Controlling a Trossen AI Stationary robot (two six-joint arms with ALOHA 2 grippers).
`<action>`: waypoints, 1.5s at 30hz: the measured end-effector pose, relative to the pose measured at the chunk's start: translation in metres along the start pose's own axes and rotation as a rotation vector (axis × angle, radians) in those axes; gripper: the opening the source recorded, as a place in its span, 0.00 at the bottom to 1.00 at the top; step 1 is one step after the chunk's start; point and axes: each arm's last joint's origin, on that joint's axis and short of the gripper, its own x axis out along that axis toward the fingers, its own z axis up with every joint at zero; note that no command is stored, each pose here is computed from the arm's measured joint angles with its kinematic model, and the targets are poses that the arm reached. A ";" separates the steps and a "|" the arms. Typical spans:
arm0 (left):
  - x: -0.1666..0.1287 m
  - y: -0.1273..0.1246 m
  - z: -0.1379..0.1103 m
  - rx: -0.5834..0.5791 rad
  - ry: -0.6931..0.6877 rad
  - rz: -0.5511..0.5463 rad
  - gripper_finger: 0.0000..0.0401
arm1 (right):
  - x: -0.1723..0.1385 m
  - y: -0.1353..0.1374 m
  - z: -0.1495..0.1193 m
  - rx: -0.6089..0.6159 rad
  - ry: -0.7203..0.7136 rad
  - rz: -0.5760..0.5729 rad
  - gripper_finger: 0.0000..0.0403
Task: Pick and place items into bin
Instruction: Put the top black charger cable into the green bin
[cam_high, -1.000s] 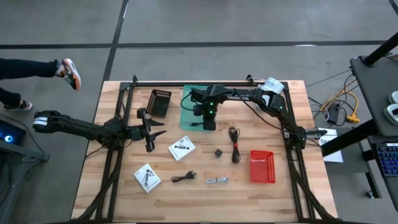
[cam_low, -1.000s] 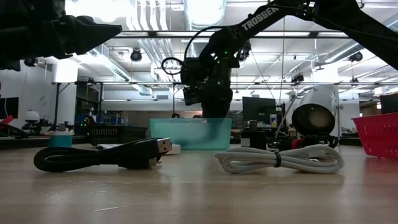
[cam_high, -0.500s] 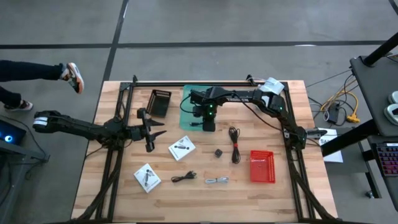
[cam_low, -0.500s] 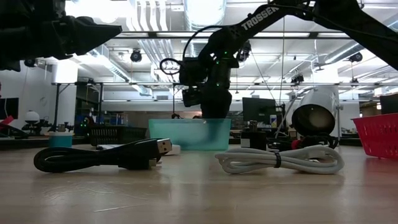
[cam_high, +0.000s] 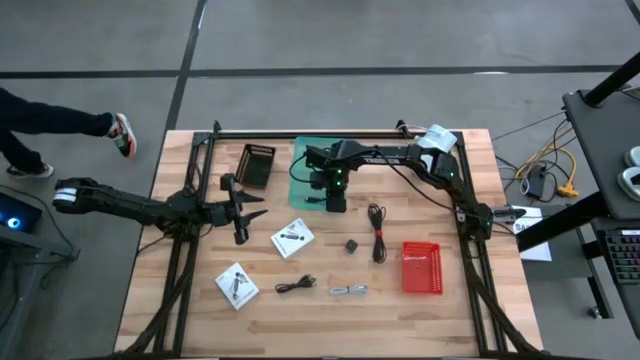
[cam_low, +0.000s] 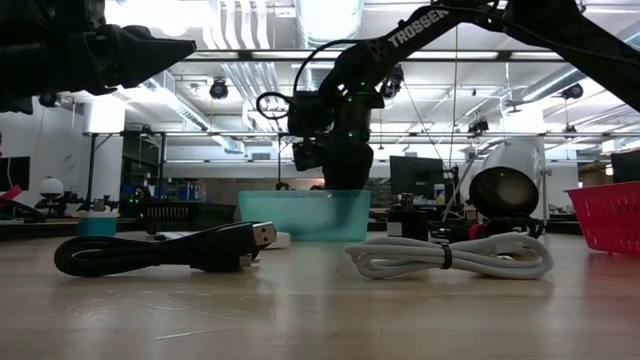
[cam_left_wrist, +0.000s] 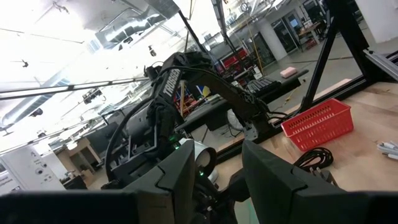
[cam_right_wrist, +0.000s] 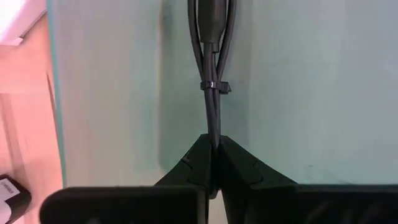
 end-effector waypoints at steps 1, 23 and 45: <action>0.000 0.000 0.000 0.000 0.000 0.000 0.30 | 0.000 0.002 0.000 -0.005 0.001 0.001 0.02; 0.000 0.000 0.000 0.000 0.000 0.000 0.30 | 0.018 0.019 -0.002 -0.043 0.003 0.011 0.02; 0.000 0.000 0.000 0.000 0.000 0.000 0.30 | 0.020 0.018 -0.001 -0.048 -0.014 0.002 0.08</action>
